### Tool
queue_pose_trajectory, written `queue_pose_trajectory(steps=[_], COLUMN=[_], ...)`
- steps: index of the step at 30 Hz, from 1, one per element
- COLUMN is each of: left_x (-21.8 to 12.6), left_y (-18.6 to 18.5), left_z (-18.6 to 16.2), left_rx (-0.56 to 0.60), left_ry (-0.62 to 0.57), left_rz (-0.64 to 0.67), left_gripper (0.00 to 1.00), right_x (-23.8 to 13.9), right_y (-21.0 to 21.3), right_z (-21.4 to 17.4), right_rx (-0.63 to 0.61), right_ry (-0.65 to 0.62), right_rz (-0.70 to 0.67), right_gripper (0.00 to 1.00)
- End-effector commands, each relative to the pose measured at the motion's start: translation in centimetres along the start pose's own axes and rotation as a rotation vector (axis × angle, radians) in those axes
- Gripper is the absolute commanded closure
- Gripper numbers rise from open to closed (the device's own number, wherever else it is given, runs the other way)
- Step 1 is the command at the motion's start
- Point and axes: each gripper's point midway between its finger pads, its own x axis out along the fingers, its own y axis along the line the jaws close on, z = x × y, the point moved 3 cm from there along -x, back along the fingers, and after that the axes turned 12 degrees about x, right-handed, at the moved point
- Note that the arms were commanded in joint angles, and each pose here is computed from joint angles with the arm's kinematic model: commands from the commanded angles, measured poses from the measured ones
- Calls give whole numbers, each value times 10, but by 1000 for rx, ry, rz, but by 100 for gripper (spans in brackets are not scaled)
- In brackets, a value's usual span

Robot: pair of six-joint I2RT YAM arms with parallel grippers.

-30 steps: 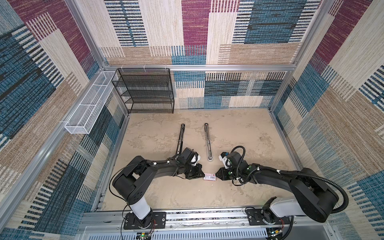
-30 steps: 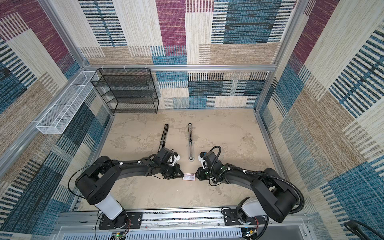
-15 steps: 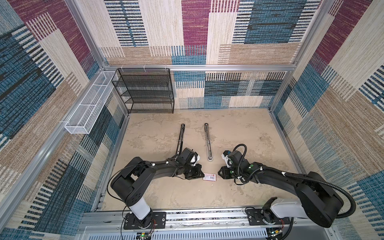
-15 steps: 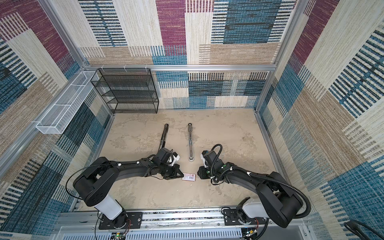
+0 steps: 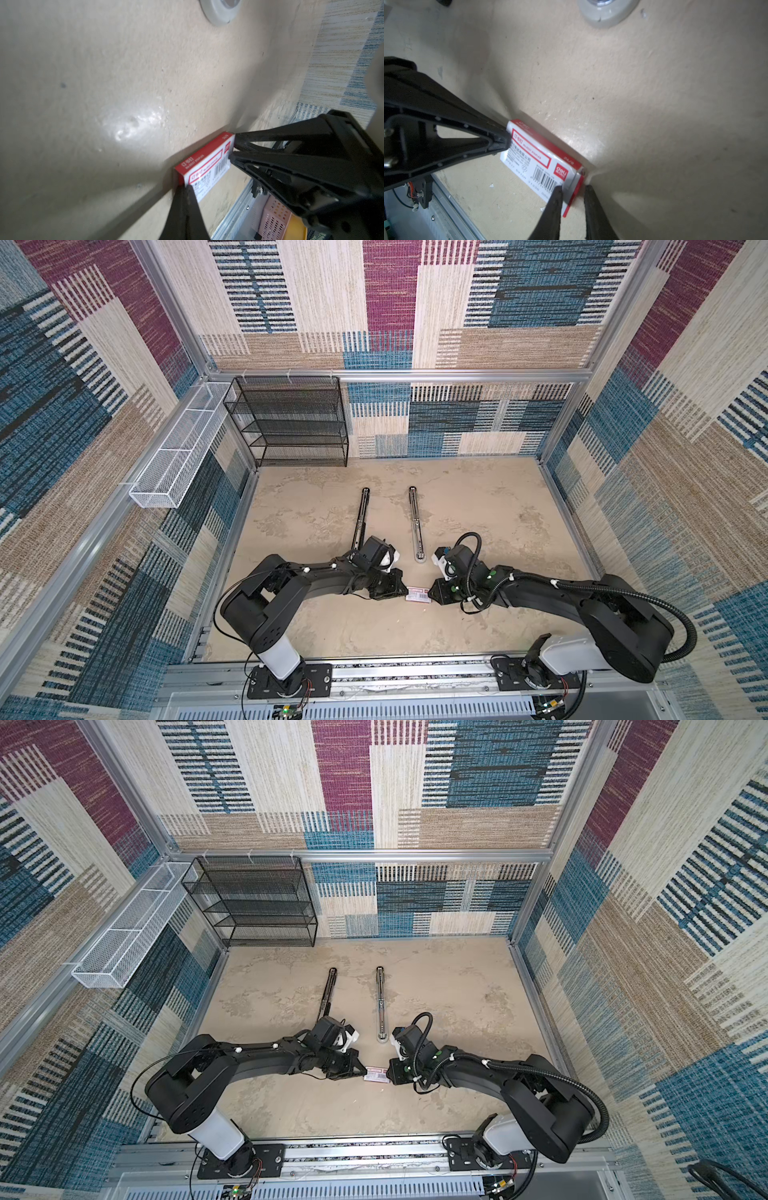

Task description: Load the staples into the stapler

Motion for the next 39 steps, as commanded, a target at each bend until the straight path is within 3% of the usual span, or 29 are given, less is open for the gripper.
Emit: queue_pose_trajectory(steps=[1,4,15,22,26,29,34,39], left_x=[-2,-1,-1,-3,-2,-2,-2,-2], left_y=[-2,-1,0,-1,-1,-1,0,0], left_z=[3,2,2,2,1,2,1,1], left_rx=[-1,-1,4,8,7,7,5,5], left_ry=[-21,-20,-10,-11,-10,-12,-10,-10], left_rz=[-7,-5,-1,2,2,0,1,-1], left_gripper=[100,100,100,100,100,100,100,100], right_x=[-1,-3,-3,-17,-18,-12,-1,2], right_y=[-15,-25,-32,-4,12,14,9,4], right_z=[3,3,4,18,17,13,6,5], right_rx=[-2,-4,11,17,0,-10,-9,-7], right_ry=[-24,-25,-30,-83,-72,-58,-29,-20], right_rz=[-103,-176,-224,-117,-36,-43,-83,-112], right_gripper=[79,80,80,69,57,53,54,65])
